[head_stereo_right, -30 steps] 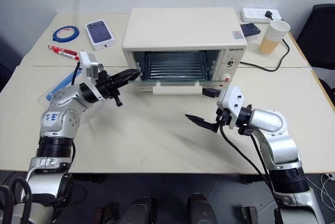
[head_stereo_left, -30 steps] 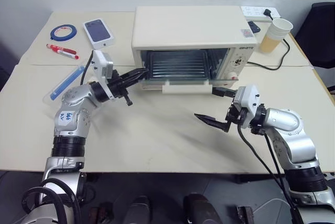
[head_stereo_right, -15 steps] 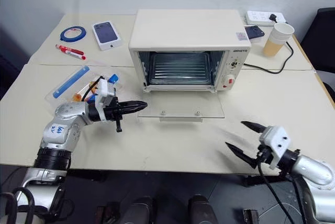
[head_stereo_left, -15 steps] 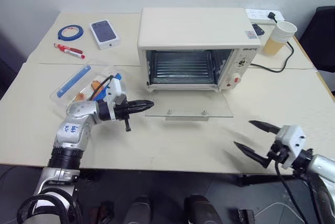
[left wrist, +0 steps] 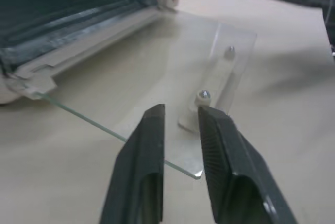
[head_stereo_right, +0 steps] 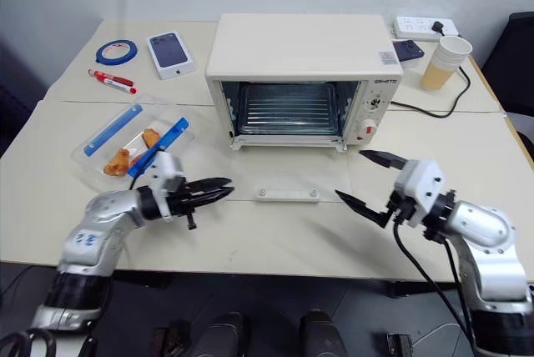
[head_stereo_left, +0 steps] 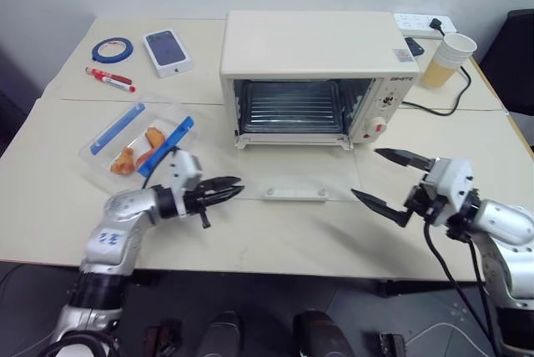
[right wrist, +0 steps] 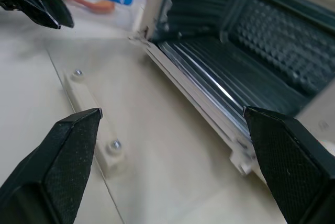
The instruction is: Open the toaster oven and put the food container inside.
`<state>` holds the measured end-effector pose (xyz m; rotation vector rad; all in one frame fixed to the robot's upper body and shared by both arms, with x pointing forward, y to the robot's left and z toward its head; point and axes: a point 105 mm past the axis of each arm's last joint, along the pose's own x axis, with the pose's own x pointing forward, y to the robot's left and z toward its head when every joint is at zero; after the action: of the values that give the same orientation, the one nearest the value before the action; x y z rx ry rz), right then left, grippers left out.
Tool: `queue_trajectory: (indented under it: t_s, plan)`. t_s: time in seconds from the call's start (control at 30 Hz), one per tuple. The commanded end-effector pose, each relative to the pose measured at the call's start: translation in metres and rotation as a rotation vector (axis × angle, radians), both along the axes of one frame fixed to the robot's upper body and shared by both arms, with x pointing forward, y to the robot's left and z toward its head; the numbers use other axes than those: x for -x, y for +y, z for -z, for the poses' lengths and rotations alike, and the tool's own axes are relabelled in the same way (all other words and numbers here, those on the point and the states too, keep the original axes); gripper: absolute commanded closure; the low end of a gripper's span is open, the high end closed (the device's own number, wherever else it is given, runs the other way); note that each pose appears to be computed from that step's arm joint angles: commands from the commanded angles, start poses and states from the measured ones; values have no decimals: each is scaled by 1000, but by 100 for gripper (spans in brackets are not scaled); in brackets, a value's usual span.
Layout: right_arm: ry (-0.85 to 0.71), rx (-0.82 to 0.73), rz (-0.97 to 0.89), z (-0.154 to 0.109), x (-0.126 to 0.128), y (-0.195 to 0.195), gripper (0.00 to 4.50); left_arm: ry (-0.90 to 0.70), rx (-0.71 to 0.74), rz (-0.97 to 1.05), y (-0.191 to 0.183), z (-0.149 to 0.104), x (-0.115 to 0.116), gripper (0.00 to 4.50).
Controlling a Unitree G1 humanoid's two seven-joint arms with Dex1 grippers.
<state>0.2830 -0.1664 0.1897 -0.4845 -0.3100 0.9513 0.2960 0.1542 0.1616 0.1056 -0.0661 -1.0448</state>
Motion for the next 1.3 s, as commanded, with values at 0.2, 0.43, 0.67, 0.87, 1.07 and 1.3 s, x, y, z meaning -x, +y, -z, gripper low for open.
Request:
queue_trajectory:
  t_s: [0.2, 0.43, 0.67, 0.87, 1.07, 1.3]
  plan:
    - [-150, -30, -198, -14, 1, 48, 0, 20, 71, -440, 118, -34, 73, 120]
    - [-161, -71, -314, -20, 4, 73, 0, 124, 207, -935, 219, -16, 128, 3]
    - [-162, -74, -343, -22, 5, 77, 0, 219, 223, -1016, 229, -11, 129, 3]
    - [-140, -63, -335, -19, 5, 70, 0, 360, 210, -1052, 217, -20, 89, 3]
    - [-135, -68, -324, -19, 5, 69, 0, 533, 317, -1167, 205, -32, 44, 3]
    - [-128, -81, -319, -18, 9, 72, 0, 731, 328, -1203, 179, -16, 4, 3]
